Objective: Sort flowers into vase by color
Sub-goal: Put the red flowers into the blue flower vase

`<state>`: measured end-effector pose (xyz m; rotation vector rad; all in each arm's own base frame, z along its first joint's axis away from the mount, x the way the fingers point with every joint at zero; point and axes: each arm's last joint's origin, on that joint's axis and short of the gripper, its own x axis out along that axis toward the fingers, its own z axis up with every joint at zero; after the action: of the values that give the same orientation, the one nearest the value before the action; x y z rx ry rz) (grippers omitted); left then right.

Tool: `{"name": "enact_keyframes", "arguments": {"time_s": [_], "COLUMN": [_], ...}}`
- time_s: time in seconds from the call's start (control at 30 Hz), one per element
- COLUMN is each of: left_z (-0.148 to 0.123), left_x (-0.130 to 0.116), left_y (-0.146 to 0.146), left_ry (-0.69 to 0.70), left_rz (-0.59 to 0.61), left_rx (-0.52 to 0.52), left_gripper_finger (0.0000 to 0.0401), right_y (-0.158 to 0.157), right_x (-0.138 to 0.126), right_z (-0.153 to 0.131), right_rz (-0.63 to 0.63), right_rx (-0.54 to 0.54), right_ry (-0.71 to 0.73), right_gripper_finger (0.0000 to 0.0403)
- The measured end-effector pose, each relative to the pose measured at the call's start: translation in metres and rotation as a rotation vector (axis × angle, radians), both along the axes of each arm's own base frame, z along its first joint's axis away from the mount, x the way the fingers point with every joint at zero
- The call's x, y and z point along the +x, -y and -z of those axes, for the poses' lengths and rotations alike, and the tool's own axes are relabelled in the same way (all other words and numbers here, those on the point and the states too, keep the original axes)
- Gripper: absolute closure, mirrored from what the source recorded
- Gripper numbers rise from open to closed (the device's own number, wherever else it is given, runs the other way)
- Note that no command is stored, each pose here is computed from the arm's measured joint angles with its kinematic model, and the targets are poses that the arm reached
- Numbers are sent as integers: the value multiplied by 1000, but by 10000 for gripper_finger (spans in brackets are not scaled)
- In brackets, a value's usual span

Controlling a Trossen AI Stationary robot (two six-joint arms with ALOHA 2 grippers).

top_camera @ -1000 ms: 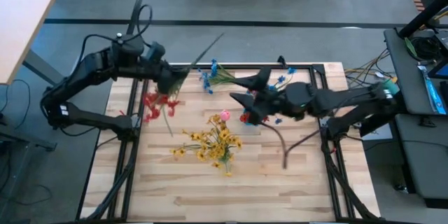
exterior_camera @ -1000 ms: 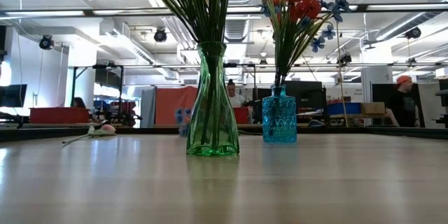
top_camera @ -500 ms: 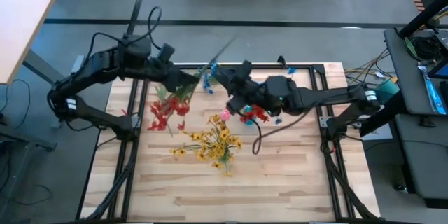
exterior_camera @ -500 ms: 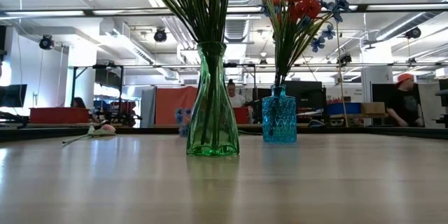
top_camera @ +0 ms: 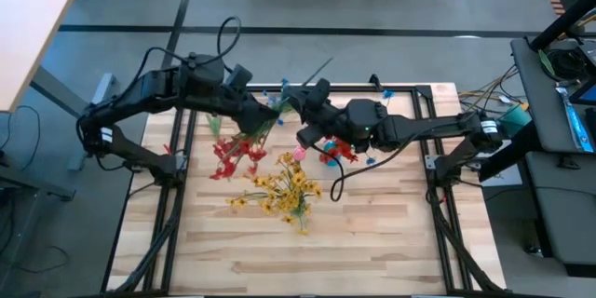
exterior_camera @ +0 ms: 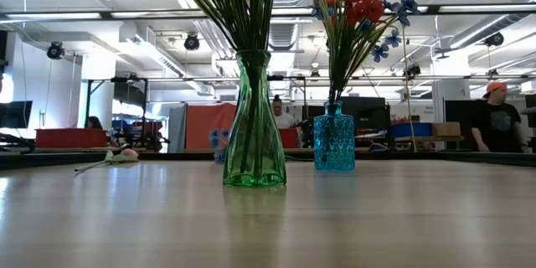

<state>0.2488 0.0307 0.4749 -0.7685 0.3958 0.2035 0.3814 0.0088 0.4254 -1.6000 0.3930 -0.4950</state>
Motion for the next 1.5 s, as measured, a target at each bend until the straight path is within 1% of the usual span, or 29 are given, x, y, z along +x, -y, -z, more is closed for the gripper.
{"name": "enact_keyframes", "arguments": {"time_s": [0.17,0.2,0.3,0.4,0.5,0.6,0.67,0.73,0.8,0.9,1.0,1.1,1.17,1.23,1.33,1.43,1.5], "left_z": [0,-1,-3,-4,-7,-13,-18,-26,-35,-46,-53,-49,-40,-29,-8,12,27], "left_x": [2,2,2,0,-4,-12,-20,-31,-43,-63,-82,-94,-96,-95,-91,-85,-80], "left_y": [0,0,0,0,0,2,3,4,5,6,7,10,13,17,27,41,54], "left_ry": [11,17,29,37,50,78,108,133,146,142,152,156,163,190,254,341,387], "left_rz": [10,13,20,27,38,60,73,89,92,63,30,42,60,78,96,120,142], "left_rx": [27,35,60,84,111,153,194,254,310,414,499,534,539,541,551,549,550], "left_gripper_finger": [373,368,347,317,278,233,204,178,158,140,135,134,134,136,142,147,151], "right_y": [0,0,0,0,1,2,3,3,2,-3,-10,-20,-29,-42,-66,-88,-101], "right_x": [1,1,2,2,0,-3,-7,-12,-21,-41,-70,-96,-110,-121,-136,-150,-158], "right_z": [6,6,8,7,6,4,0,-5,-13,-32,-46,-47,-43,-37,-22,0,15], "right_rz": [14,21,30,38,66,128,161,175,166,96,7,-66,-99,-139,-205,-219,-254], "right_rx": [-13,-13,-13,-12,-26,-51,-53,-27,32,174,382,622,761,862,950,1002,1040], "right_ry": [-65,-71,-72,-71,-75,-93,-91,-61,3,148,233,228,219,207,201,226,241], "right_gripper_finger": [365,379,387,388,389,389,390,390,390,390,390,390,390,390,390,390,390]}}
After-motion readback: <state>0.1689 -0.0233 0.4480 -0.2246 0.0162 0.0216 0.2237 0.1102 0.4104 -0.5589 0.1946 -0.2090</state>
